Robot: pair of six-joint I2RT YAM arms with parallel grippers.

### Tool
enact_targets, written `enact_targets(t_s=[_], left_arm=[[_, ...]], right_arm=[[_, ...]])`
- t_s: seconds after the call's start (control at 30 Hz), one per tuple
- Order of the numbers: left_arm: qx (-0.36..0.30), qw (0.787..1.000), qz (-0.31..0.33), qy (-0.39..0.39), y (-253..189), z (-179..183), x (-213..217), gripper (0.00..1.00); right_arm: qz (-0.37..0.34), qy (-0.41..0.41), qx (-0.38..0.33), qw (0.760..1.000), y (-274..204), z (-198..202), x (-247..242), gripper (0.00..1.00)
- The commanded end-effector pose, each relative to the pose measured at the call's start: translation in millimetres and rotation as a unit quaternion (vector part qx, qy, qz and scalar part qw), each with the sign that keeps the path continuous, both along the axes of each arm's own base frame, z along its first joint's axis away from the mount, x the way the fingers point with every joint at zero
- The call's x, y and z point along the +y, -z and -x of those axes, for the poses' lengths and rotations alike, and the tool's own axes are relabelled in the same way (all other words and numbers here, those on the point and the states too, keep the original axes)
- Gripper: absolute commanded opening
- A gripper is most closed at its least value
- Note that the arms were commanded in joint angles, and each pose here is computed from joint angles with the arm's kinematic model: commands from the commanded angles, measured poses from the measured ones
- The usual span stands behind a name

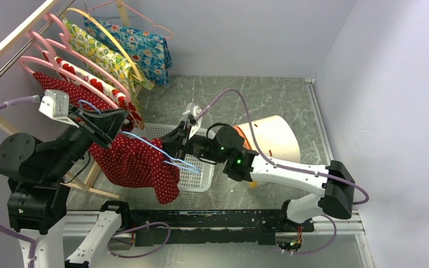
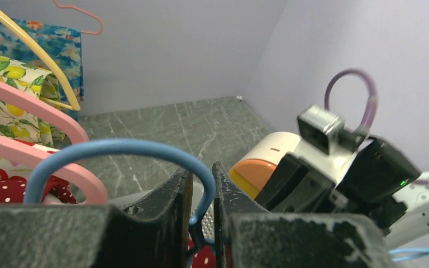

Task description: Remove the skirt from the hanger

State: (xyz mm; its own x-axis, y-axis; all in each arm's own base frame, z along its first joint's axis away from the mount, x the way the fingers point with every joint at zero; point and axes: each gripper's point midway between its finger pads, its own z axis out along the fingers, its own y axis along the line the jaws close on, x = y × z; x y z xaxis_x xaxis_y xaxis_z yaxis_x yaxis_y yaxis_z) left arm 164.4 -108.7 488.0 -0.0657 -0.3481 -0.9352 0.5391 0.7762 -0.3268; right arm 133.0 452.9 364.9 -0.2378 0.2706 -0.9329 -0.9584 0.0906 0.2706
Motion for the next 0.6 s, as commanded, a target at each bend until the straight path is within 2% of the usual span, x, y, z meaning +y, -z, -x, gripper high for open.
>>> enact_targets(t_s=[0.0, 0.2, 0.57], left_arm=[[-0.035, 0.999, -0.035, 0.015, 2, 14, -2, 0.07], [-0.026, 0.998, -0.051, 0.032, 20, 17, -6, 0.07], [-0.015, 0.997, -0.061, 0.034, 33, 23, -5, 0.07]], right_arm=[[-0.041, 0.072, -0.024, 0.996, -55, -26, -17, 0.05], [-0.041, 0.115, -0.019, 0.992, -98, -50, -25, 0.00], [-0.049, 0.166, -0.066, 0.983, -180, -57, -57, 0.00]])
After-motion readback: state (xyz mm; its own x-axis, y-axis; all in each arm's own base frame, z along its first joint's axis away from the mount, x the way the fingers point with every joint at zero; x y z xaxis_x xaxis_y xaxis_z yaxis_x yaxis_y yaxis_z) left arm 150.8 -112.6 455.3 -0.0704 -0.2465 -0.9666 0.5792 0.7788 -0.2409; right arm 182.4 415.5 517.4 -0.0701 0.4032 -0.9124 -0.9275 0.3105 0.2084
